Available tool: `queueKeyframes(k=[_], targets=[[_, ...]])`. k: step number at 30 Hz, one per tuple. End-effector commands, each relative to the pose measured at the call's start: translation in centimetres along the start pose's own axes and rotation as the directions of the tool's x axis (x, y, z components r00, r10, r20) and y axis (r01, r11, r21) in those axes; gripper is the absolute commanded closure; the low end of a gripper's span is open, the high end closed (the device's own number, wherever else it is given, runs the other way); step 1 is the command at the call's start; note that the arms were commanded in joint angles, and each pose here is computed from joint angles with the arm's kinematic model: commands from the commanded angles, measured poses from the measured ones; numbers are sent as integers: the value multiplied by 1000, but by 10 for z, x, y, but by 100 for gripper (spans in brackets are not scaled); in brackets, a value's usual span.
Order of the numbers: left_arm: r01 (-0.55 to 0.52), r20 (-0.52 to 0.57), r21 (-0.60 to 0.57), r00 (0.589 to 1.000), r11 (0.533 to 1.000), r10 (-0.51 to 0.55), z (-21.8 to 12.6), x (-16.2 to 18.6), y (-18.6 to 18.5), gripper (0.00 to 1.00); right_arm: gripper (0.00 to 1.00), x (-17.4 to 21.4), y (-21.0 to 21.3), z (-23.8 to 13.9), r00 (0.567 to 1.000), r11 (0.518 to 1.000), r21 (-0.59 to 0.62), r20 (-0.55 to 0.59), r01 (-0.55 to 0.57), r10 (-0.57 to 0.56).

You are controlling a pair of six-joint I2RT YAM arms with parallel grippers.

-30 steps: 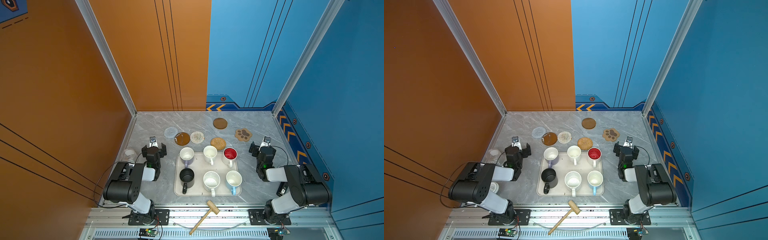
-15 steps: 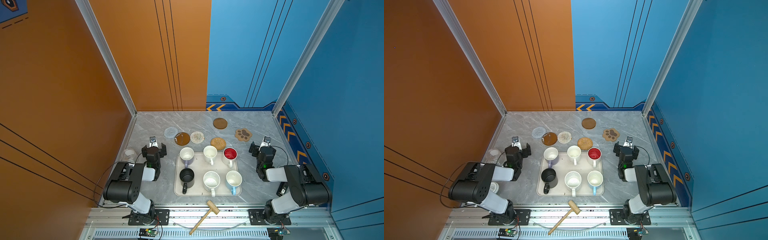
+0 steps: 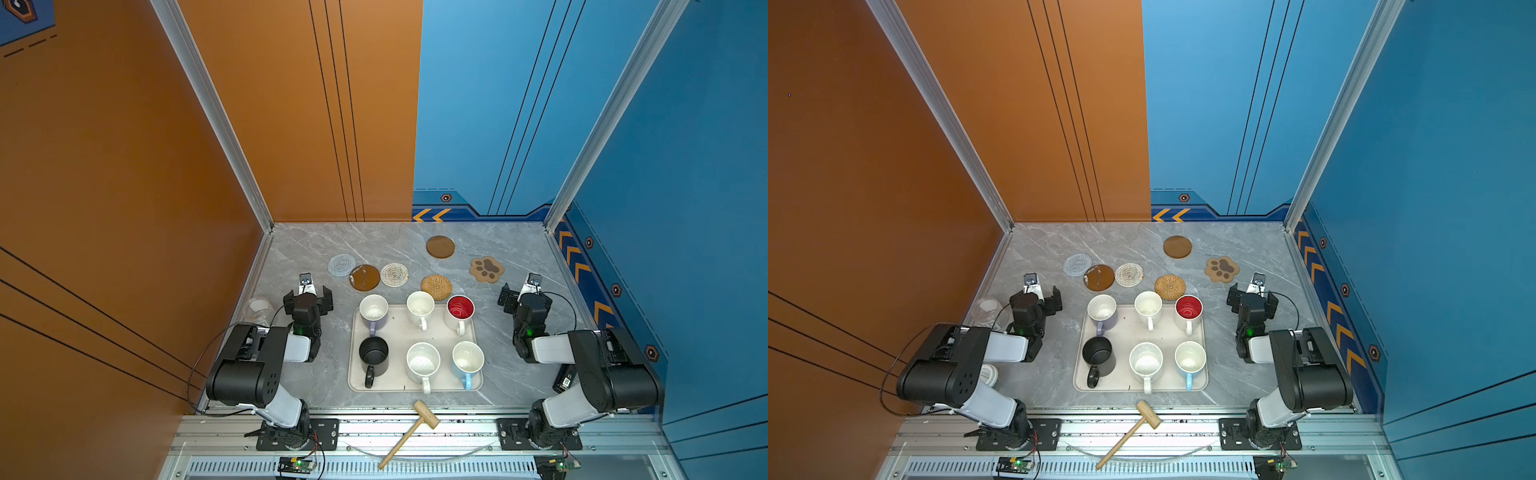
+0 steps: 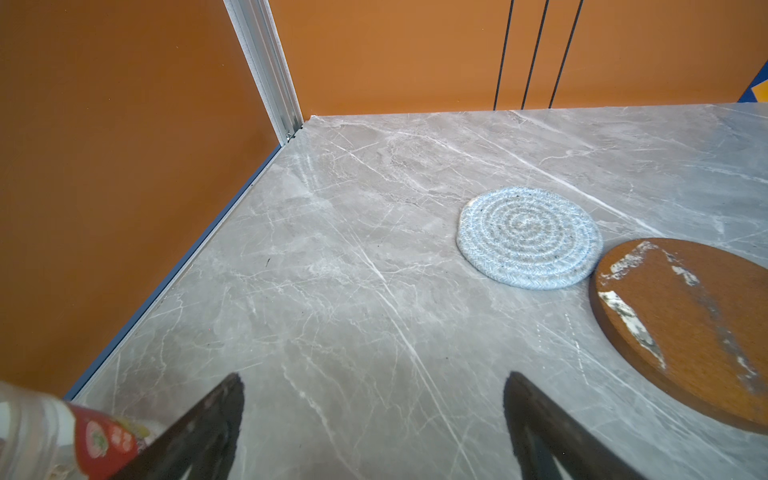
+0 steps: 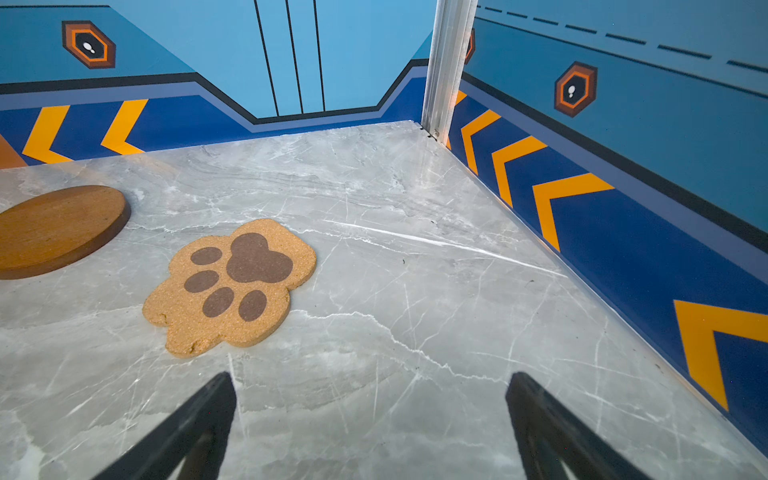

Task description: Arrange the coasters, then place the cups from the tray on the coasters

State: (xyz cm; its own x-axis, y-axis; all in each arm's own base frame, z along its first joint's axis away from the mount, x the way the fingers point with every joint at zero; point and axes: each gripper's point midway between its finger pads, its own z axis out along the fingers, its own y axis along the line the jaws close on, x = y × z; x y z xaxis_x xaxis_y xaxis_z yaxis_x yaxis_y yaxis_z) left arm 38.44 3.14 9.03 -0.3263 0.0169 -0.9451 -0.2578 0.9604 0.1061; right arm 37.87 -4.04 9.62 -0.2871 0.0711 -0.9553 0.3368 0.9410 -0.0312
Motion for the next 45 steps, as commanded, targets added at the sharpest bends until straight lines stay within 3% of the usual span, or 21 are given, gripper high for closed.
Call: queueKeyframes(k=[1,9,12,18,28,30,36,39,45], targets=[[7,8,45,1000,999,-7,3,-5,-6,2,0,-6,-2,0,1000,1000,20,6,1,-1],[-12,44,-16,999,1000,13,-22,-49,3,1,0,-8,0,-6,999,1000,20,49,13,-14],[-1,108,16,994,1000,0,-36,-80,-3,1,0,-9,2,-5,999,1000,19,42,17,-18],[-37,132,97,991,995,24,-52,-127,-26,0,0,-10,4,-11,997,1000,12,74,25,-26],[-136,189,146,976,980,107,-79,-161,-61,1,3,-11,9,-1,999,999,-19,12,36,-35],[-138,199,146,974,980,108,-84,-163,-65,1,2,-25,1,-8,999,998,46,4,45,-45],[-115,185,189,980,975,79,-84,-159,-79,2,2,-76,-12,-39,998,999,40,61,17,-19],[-111,184,217,980,970,71,-85,-161,-89,2,0,-89,-7,-55,999,1000,1,26,28,-28],[-91,160,291,986,952,45,-86,-174,-108,2,0,-128,12,-93,997,989,-134,-65,-55,46]])
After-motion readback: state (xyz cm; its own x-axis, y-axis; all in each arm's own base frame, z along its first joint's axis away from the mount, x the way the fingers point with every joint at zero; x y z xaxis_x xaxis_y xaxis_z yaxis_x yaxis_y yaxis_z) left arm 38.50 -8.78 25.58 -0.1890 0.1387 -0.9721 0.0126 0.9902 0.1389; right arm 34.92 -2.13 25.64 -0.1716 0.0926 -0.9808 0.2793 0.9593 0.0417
